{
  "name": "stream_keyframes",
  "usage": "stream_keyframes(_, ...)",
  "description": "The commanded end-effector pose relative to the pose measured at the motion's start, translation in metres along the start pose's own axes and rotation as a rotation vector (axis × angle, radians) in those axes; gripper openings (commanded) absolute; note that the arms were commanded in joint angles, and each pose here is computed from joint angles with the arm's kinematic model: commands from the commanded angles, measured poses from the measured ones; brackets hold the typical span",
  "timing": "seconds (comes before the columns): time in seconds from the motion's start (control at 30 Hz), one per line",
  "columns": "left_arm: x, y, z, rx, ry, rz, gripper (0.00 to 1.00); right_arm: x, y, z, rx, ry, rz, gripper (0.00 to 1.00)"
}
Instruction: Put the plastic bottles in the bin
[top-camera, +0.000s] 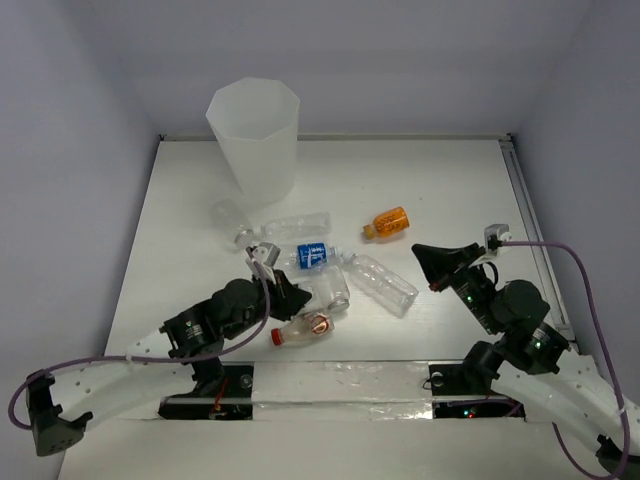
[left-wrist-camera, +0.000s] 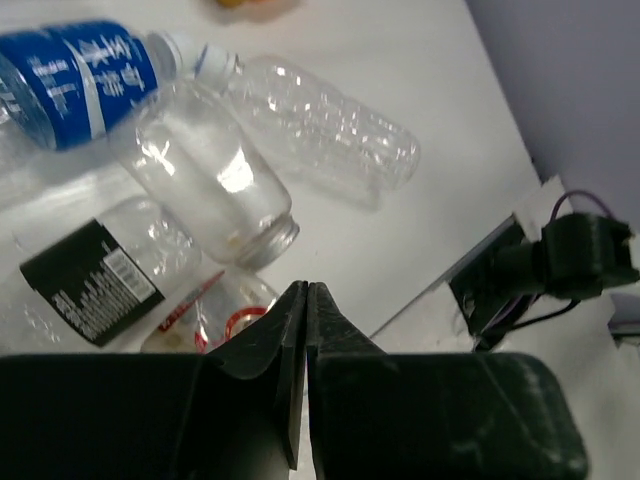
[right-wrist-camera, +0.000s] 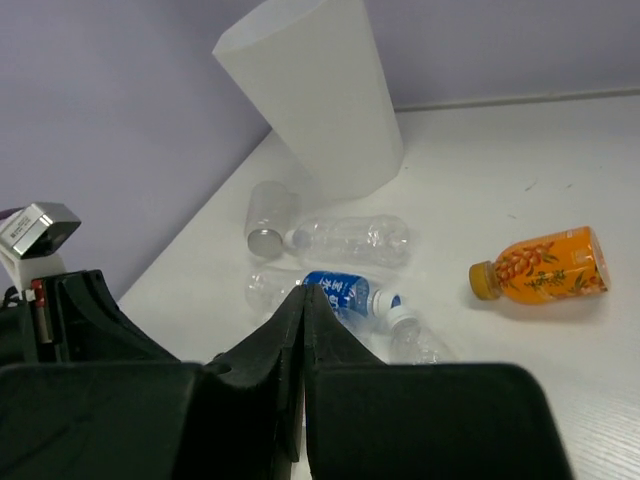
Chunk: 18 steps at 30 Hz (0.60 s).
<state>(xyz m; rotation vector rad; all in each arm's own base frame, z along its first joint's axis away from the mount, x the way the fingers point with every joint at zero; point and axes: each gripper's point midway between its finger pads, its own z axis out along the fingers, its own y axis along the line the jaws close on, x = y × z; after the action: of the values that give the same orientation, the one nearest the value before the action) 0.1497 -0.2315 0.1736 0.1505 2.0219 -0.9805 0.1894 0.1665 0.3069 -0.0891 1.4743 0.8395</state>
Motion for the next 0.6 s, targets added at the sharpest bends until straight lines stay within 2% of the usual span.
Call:
stream_keyframes(0.0, 0.016, 0.006, -0.004, -0.092, 0.080, 0.017, 0.01, -0.003, 0.013, 0.005, -0.069, -0.028, 0.019, 0.04)
stream_keyframes(0.07, 0.041, 0.006, -0.007, -0.135, 0.179, 0.025, 0.14, 0.001, 0.014, 0.008, -0.072, -0.020, 0.016, 0.06)
stream_keyframes(0.1, 0.051, 0.013, -0.003, -0.188, 0.212, 0.054, 0.28, 0.003, 0.015, 0.009, -0.078, -0.014, 0.013, 0.07)
stream_keyframes(0.2, 0.061, 0.003, -0.004, -0.219, 0.241, 0.123, 0.53, 0.007, 0.018, 0.013, -0.096, -0.002, 0.007, 0.11)
stream_keyframes(0.3, 0.071, 0.005, 0.008, -0.276, 0.284, 0.207, 0.61, 0.011, 0.020, 0.014, -0.106, 0.009, 0.001, 0.14)
stream_keyframes(0.57, 0.083, 0.019, 0.019, -0.354, 0.316, 0.297, 0.68, 0.022, 0.018, 0.010, -0.120, 0.043, -0.011, 0.16)
